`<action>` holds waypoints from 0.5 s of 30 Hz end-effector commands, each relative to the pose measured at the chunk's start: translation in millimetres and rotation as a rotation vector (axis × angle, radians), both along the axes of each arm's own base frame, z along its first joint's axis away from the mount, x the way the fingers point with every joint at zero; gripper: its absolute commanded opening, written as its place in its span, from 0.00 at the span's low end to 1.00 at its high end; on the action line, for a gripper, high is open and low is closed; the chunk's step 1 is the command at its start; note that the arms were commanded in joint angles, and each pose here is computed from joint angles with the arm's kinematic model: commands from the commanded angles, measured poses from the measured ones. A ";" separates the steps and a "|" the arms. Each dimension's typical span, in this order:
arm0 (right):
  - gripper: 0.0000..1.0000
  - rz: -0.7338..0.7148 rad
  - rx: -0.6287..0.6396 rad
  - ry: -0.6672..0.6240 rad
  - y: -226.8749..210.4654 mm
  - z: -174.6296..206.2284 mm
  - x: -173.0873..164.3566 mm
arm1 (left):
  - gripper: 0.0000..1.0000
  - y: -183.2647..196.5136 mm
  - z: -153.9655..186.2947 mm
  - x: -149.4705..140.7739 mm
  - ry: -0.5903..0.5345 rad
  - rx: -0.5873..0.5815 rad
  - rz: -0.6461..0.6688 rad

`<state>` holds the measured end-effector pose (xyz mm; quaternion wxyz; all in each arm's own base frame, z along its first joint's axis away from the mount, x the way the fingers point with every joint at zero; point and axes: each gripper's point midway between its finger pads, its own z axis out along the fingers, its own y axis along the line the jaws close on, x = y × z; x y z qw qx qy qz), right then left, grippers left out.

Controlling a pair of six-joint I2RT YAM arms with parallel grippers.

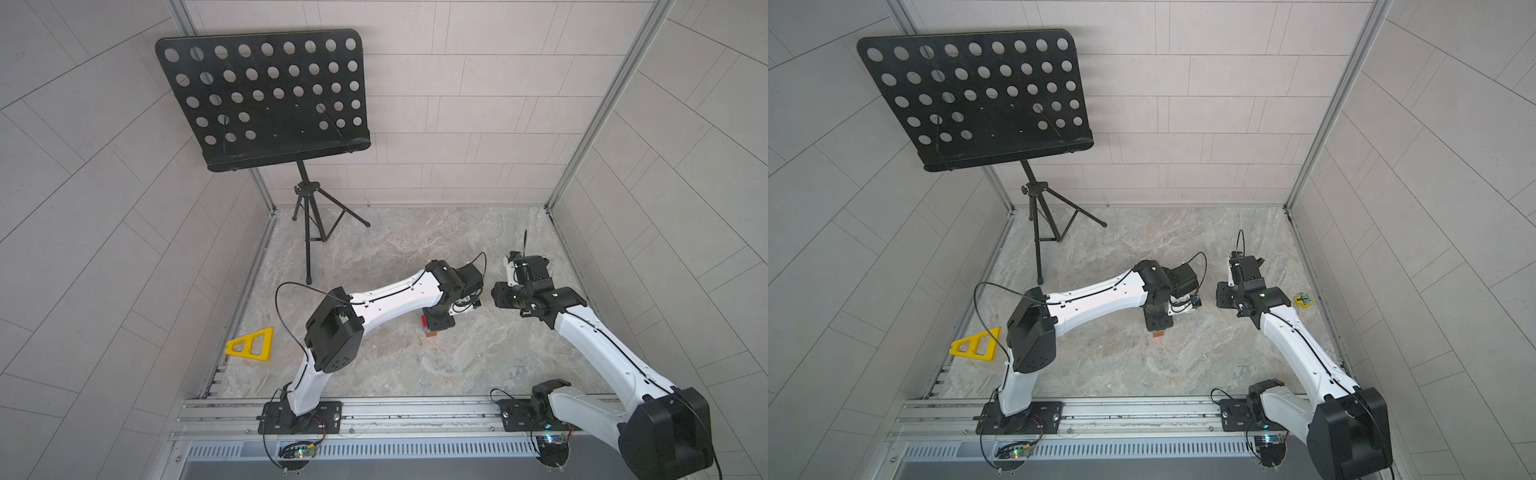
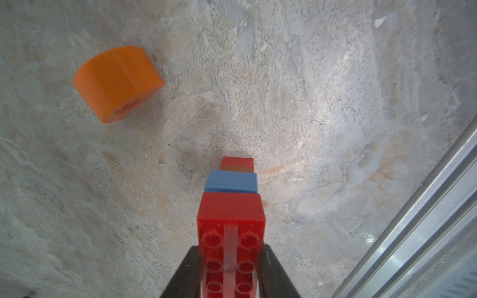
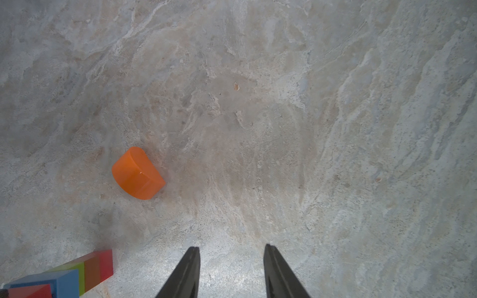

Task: Assemble an ice cream with lego
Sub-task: Assemble the lego brick with the lego brick.

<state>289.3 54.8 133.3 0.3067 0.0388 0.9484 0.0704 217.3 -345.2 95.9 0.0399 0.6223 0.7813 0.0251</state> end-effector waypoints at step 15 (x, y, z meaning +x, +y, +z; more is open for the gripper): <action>0.46 0.003 0.000 0.011 -0.7 -5.7 -2.8 | 0.23 19.5 -30.5 -17.9 0.130 0.132 0.021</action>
